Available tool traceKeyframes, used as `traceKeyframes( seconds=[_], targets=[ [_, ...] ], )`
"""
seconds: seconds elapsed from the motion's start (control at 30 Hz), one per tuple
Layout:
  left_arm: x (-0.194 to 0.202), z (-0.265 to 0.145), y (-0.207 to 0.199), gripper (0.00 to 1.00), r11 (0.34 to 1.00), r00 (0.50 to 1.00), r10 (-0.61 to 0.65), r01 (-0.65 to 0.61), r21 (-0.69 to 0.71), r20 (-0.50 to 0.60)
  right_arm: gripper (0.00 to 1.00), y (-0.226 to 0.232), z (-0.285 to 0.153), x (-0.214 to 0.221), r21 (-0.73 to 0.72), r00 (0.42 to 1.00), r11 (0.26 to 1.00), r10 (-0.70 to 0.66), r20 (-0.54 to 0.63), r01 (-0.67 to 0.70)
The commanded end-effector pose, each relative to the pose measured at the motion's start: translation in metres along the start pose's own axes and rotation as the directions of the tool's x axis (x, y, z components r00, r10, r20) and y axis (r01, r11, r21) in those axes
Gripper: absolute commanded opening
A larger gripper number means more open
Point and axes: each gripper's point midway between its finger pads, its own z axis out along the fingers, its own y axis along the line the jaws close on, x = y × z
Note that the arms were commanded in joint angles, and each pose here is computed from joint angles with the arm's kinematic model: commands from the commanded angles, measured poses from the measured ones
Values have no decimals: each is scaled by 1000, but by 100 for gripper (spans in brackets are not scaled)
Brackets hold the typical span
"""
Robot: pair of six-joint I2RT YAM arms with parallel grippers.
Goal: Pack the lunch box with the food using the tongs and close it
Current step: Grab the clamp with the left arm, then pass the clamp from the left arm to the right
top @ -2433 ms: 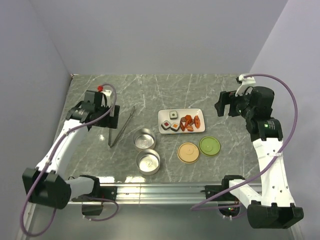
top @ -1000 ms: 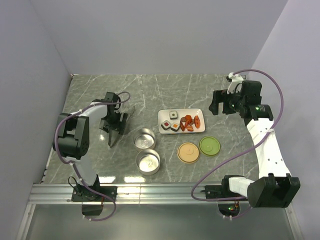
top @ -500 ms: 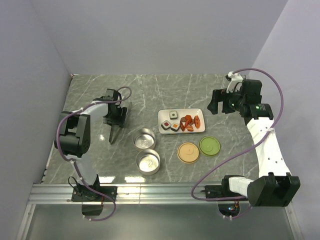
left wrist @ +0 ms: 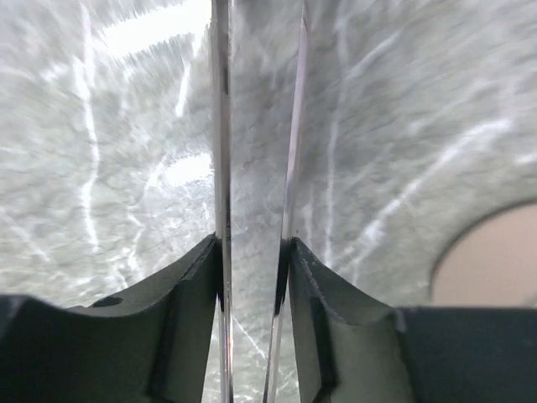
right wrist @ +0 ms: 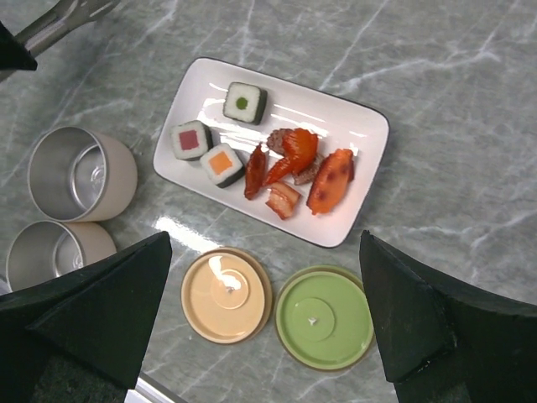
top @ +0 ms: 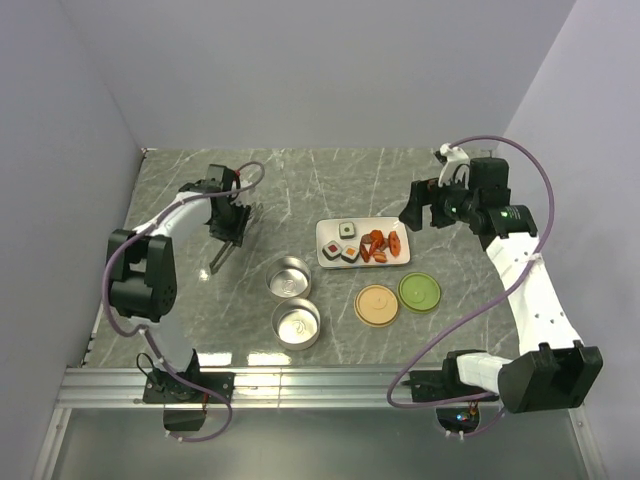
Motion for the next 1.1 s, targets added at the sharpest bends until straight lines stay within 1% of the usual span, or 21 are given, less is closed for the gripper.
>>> traceKeyframes(
  seconds=[0.0,0.13,0.17,0.23,0.33,0.37,0.43,0.47,0.5,0.53,0.57,0.63,0.67,0.73,0.77,0.8,0.83,0.87,0.93,0.97,1.07],
  targets=[
    [-31,-44,-10,41,997,991,59,-65,45,118,100,13,3,-23,-42,998,999,-3,60,6],
    [-48,-70,-26,37,989,980,57,-81,122,191,99,28,10,-33,-106,997,994,22,79,-13],
    [-50,-75,-30,37,987,979,53,-82,140,199,99,35,13,-36,-129,995,991,48,83,-37],
    [-57,-89,-39,35,978,973,48,-92,187,227,99,44,16,-40,-155,996,988,30,87,-16],
    [-64,-109,-50,33,963,963,63,-128,238,261,99,58,22,-48,-174,991,980,-82,108,100],
    [-65,-116,-57,32,949,958,77,-156,276,276,99,55,23,-54,-129,979,977,-154,134,172],
    [-68,-133,-66,30,932,949,86,-185,312,304,100,64,26,-58,-109,952,955,-257,164,277],
    [-68,-140,-75,30,908,942,104,-221,356,320,100,61,25,-63,-66,914,924,-359,188,376],
    [-71,-150,-80,30,898,932,113,-244,367,345,99,70,25,-63,-68,886,896,-418,202,439],
    [-65,-155,-85,30,882,931,135,-269,387,338,99,72,24,-65,-55,857,870,-469,215,490],
    [-64,-164,-96,31,848,926,140,-295,439,351,100,76,22,-66,-39,796,812,-560,230,583],
    [-63,-177,-105,30,818,912,159,-336,467,378,99,92,19,-65,-50,712,729,-647,274,682],
    [-60,-182,-110,30,803,912,162,-344,486,377,100,99,16,-64,-32,623,647,-717,312,761],
    [-55,-193,-123,30,761,895,192,-395,515,403,100,114,12,-59,-34,515,543,-774,367,839],
    [-49,-196,-128,30,746,897,203,-402,531,394,100,129,10,-54,-15,402,434,-820,408,901],
    [-46,-200,-132,29,732,892,214,-416,539,398,99,136,9,-52,-3,349,385,-833,430,923],
    [-41,-203,-142,29,704,885,229,-438,559,404,99,146,8,-50,2,299,338,-837,457,941],
    [-38,-206,-147,29,684,878,245,-457,568,412,99,160,8,-47,24,221,266,-844,489,964],
    [-28,-211,-158,29,649,871,264,-478,592,413,98,175,9,-43,38,154,202,-843,516,979],
    [-27,-213,-162,29,642,867,270,-487,593,420,98,191,9,-40,46,99,147,-835,541,988],
    [-23,-219,-173,29,625,852,283,-512,590,440,97,205,18,-32,48,39,77,-840,540,996]
  ],
)
